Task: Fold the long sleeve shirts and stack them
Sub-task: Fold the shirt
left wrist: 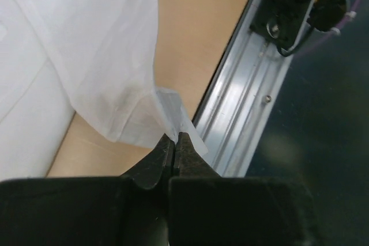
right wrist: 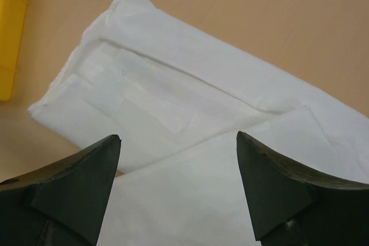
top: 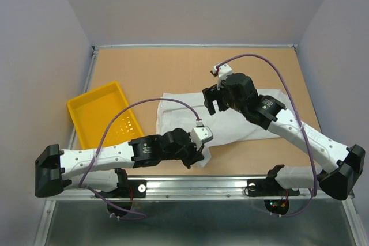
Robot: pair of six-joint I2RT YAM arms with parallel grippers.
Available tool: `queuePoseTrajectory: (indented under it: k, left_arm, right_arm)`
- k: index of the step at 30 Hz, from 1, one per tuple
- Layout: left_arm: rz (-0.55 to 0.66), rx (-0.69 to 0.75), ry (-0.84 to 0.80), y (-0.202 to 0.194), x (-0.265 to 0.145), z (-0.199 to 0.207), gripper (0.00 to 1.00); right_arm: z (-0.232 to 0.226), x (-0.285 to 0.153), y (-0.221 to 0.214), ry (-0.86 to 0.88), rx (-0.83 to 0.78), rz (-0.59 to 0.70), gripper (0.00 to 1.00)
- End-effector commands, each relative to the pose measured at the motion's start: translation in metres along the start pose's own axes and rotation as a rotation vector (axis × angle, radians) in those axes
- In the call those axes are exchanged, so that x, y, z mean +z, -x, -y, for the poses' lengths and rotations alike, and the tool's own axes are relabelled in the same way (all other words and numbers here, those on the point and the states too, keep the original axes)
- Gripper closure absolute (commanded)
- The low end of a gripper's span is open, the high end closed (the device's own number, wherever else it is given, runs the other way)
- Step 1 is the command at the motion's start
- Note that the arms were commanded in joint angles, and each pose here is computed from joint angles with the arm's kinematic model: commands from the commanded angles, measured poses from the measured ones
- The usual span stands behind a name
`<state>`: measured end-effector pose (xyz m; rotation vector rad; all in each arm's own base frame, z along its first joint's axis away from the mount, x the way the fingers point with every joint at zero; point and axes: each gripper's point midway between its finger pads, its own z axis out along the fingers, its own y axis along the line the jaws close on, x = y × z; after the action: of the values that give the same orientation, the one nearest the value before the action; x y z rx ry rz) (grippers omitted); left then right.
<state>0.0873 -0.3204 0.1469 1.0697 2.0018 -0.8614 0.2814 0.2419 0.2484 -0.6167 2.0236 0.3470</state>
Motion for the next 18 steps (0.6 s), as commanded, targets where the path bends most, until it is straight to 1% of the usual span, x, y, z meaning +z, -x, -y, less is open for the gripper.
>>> queuePoseTrajectory:
  k: [1,6,9,10,13,15,16,17,18]
  left_arm:
    - [0.045,0.081,-0.234,0.036,-0.017,0.048,1.0]
    - [-0.016,0.142,-0.317,0.038,0.001,0.067,1.0]
    - [-0.038,0.186,-0.403,0.041,0.007,0.09,1.0]
    - [-0.043,0.207,-0.45,0.042,0.005,0.101,1.0]
    - [-0.08,0.232,-0.508,0.037,0.011,0.117,1.0]
    - [-0.089,0.25,-0.527,0.037,0.013,0.122,1.0]
    - [-0.081,0.264,-0.548,0.044,0.011,0.128,1.0]
    - [-0.1,0.268,-0.558,0.041,0.013,0.13,1.0]
    - [-0.078,0.299,-0.591,0.05,0.01,0.136,1.0]
  right_arm:
    - [0.028,-0.009,0.029,-0.132,0.076,0.086,0.14]
    - [0.054,-0.009,0.021,-0.26,0.122,0.081,0.14]
    - [0.081,-0.003,0.006,-0.34,0.173,0.047,0.14]
    - [0.086,-0.002,0.002,-0.36,0.19,0.041,0.14]
    - [0.1,0.004,-0.011,-0.396,0.228,0.01,0.14]
    - [0.107,0.01,-0.018,-0.417,0.242,-0.012,0.14]
    - [0.114,0.016,-0.024,-0.438,0.258,-0.033,0.14]
    - [0.118,0.02,-0.029,-0.45,0.267,-0.05,0.15]
    - [0.13,0.022,-0.032,-0.481,0.292,-0.059,0.16]
